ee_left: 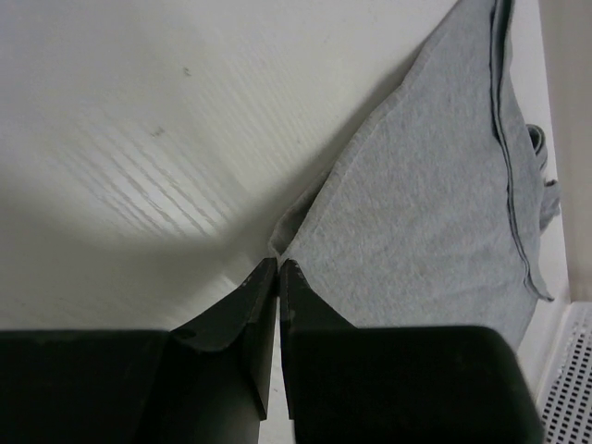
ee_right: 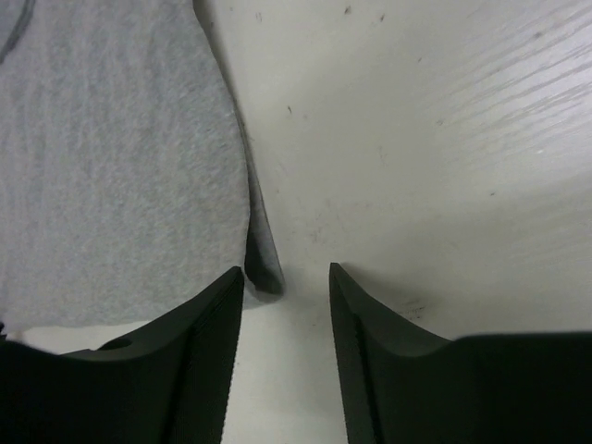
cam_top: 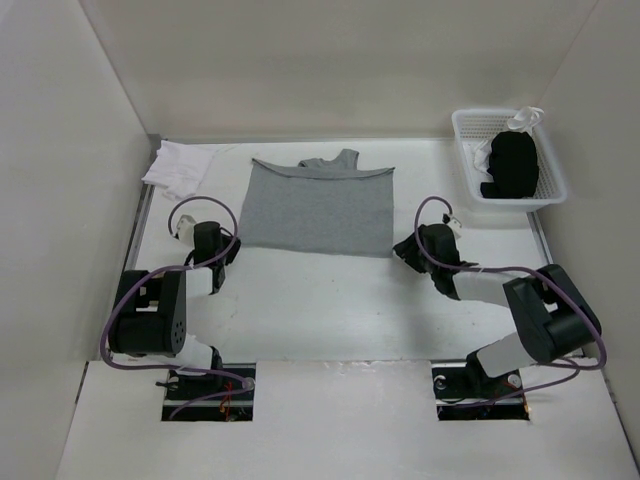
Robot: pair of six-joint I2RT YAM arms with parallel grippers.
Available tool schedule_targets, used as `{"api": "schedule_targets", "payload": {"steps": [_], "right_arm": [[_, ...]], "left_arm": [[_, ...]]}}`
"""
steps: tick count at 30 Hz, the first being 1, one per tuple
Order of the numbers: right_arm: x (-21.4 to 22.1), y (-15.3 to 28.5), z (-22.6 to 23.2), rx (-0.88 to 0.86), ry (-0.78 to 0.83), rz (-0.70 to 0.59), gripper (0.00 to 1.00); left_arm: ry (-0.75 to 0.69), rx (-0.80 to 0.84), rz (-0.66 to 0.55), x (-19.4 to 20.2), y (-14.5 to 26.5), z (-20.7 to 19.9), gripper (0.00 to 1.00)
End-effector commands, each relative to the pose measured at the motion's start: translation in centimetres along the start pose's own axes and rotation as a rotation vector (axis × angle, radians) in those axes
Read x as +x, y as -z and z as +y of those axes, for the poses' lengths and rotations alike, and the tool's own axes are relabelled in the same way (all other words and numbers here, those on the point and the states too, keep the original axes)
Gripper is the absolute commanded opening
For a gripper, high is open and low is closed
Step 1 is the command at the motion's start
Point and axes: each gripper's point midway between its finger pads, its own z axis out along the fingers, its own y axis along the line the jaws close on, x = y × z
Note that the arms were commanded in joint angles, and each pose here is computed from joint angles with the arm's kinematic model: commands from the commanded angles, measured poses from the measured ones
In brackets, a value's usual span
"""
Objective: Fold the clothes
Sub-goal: Fold the tank top
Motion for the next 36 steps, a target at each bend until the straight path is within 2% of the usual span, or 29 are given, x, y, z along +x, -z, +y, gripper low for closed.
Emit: {"api": "schedule_targets", "payload": {"steps": [1, 6, 10, 14, 22, 25, 27, 33, 36], "right_arm": [[0.1, -0.8, 1.8, -0.018, -0.008, -0.014, 0.45], [1.9, -0.7, 1.9, -0.025, -0.018, 0.037, 0.43], [2.4, 0.4, 1.1, -0.018, -0.021, 0.018, 0.47], [3.8, 0.2, 0.9, -0.018, -0.022, 0.074, 0.46], [3.8, -0.7, 1.3, -0.012, -0.032, 0.076, 0.33], [4.0, -1.4, 1.0, 0.004, -0.031, 0.079, 0.22], [3.7, -1.7, 1.1, 0.003, -0.031, 0.062, 0.15], [2.3, -1.8, 1.7, -0.009, 0.011, -0.023, 0.04], [1.3, 0.4, 3.8, -0.086, 0.045, -0.066, 0.01]], "left_arm": [[0.012, 0.01, -0.026, -0.6, 0.2, 0.1, 0.03], [0.007, 0.024, -0.027, -0.7, 0.4, -0.2, 0.03], [0.005, 0.026, -0.027, -0.7, 0.5, -0.2, 0.03], [0.008, 0.023, -0.011, -0.3, 0.3, 0.0, 0.03], [0.016, 0.044, -0.022, -0.7, 0.6, -0.7, 0.03], [0.017, 0.046, -0.025, -0.8, 0.6, -0.8, 0.03], [0.016, 0.048, -0.025, -0.8, 0.6, -0.9, 0.03], [0.02, 0.084, -0.042, -1.5, 1.3, -2.0, 0.03], [0.028, 0.16, -0.055, -2.4, 3.2, -4.2, 0.01]]}}
